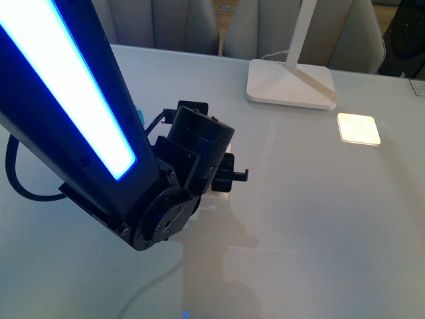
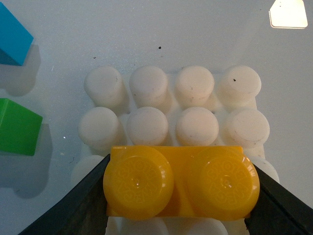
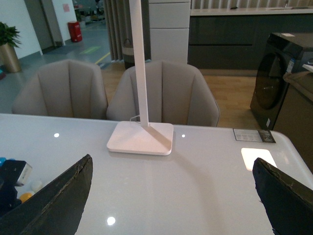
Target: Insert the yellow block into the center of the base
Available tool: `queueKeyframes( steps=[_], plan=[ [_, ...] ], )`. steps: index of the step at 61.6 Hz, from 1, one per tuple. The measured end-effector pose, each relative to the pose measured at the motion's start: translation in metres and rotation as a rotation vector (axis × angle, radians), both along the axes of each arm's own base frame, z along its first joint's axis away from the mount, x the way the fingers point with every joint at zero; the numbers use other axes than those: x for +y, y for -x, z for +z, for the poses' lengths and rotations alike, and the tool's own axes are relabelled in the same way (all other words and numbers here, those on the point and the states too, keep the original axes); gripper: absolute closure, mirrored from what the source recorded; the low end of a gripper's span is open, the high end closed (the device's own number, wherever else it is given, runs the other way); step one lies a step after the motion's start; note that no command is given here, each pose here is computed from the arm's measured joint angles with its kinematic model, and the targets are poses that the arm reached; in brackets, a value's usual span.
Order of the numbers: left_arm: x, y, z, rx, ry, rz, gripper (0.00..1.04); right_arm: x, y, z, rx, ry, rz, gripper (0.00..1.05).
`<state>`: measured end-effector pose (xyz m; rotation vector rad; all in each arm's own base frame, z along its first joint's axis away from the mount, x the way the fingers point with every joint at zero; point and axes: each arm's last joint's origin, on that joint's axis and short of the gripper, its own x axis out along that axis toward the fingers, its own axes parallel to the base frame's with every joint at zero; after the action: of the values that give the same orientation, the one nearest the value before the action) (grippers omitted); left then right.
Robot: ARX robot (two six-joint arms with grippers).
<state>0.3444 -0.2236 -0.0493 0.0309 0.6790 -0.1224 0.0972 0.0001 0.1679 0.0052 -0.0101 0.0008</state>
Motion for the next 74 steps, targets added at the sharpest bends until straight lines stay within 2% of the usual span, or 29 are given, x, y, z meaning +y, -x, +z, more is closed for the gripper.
queueKeyframes(
  steps=[74],
  plan=[
    [0.006,0.006,-0.018,-0.048,0.021,0.028,0.42,0.0,0.0,0.0,0.0,0.0,0.0,0.09]
  ],
)
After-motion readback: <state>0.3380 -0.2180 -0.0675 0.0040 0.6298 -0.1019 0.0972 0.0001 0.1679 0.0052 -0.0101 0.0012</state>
